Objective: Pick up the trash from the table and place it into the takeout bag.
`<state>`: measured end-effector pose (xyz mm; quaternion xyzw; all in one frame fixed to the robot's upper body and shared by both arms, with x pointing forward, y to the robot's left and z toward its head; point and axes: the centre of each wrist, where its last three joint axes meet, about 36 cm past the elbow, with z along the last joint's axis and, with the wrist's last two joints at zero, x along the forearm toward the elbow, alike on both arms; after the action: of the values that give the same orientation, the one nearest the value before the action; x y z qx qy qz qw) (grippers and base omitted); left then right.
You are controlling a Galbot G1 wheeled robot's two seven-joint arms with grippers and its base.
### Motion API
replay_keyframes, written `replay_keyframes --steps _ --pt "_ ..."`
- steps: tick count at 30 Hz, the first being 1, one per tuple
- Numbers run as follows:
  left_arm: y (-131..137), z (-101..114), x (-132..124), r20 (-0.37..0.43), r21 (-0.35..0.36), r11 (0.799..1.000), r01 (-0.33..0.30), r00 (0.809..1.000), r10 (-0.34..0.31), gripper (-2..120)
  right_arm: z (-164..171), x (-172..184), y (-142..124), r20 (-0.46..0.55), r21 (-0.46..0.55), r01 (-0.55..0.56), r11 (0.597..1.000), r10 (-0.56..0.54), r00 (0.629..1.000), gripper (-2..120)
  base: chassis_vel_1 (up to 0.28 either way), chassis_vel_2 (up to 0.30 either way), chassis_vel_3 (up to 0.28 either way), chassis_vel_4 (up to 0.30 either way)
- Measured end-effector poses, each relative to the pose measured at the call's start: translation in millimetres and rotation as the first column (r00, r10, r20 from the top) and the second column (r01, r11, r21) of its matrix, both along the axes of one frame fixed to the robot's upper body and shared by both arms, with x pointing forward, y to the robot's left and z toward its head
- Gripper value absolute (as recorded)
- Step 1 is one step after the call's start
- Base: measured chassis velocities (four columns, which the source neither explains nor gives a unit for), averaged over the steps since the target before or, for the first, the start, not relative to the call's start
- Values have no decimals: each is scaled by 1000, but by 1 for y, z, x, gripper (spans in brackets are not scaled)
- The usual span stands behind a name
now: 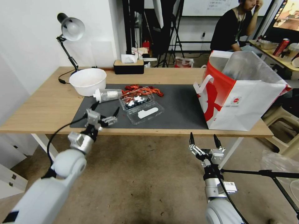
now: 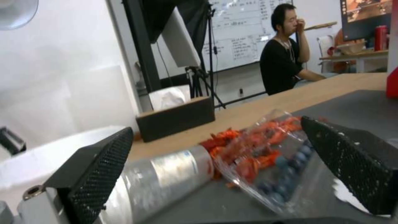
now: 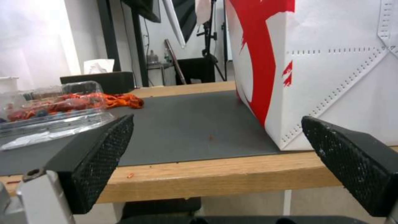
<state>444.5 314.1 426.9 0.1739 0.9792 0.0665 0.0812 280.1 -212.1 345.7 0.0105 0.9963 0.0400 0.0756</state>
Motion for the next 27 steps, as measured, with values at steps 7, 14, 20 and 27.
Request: replay_keyframes --steps 7,14,20,27 --pt "21 27 42 -27 82 993 86 996 -84 100 1 1 3 3 1 0 1000 0 1000 100 0 0 0 0" --pt "21 28 63 -70 119 984 133 990 -126 100 1 1 5 4 3 0 1000 0 1000 100 0 0 0 0" --pt "27 38 105 -132 211 953 216 973 -191 100 2 1 4 8 4 5 1000 -5 1000 100 0 0 0 0" --pt "49 53 131 -199 295 910 291 950 -239 100 2 2 5 10 7 8 1000 -8 1000 100 0 0 0 0"
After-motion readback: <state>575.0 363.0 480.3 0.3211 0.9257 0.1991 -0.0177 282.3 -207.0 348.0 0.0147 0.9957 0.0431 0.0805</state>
